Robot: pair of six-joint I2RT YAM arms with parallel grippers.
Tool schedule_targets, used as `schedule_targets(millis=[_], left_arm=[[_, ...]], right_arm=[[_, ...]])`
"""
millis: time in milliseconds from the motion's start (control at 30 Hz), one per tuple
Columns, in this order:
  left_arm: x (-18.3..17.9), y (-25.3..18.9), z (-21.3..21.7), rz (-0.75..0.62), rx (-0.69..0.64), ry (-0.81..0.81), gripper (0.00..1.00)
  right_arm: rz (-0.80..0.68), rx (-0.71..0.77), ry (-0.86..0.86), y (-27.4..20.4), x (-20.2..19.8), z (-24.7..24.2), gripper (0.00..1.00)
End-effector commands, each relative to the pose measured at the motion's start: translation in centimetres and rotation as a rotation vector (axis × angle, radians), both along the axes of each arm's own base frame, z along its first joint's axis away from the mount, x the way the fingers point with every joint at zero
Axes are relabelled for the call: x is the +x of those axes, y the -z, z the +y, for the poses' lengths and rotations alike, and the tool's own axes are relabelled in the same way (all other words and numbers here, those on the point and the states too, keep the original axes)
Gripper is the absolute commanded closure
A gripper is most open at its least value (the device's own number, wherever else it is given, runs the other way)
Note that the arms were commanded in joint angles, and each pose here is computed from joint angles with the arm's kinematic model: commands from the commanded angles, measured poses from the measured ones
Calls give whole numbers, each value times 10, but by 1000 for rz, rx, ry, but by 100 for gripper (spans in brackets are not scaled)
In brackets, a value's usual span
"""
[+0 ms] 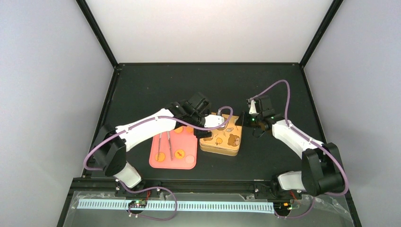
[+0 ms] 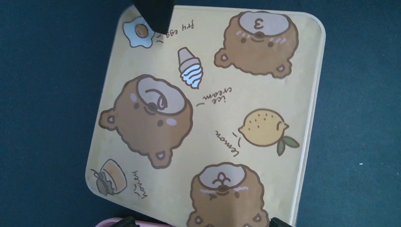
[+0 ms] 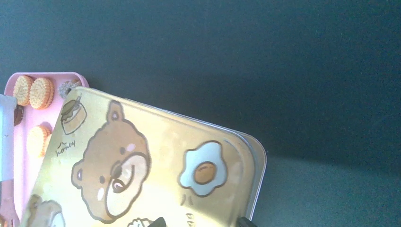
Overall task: Pack the cookies
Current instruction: Press the box lid onto the packing box.
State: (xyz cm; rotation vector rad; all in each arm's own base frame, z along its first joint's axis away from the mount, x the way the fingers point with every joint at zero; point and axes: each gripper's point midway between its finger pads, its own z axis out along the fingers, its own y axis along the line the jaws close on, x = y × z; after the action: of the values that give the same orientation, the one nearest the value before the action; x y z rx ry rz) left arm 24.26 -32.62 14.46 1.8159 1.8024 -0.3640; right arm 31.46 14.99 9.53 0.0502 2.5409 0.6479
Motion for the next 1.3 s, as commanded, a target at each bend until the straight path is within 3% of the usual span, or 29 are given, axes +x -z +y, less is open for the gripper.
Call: schedule_targets(millis=[0,333,800,1267], left_arm=[[5,4,-10,34,5,-17,26],[27,40,-12,-9,85,-39,29],[4,26,-13,60,39,36,30],[-9,60,-9,140,73,51,31]], right_arm=[[-33,16,-9,-2,-1,1,60],[-67,38,-16,-20,-8,1,61],[-44,-21,-32,-13,-4,-2,64],[11,-55,-12,19,-16,-11,69]])
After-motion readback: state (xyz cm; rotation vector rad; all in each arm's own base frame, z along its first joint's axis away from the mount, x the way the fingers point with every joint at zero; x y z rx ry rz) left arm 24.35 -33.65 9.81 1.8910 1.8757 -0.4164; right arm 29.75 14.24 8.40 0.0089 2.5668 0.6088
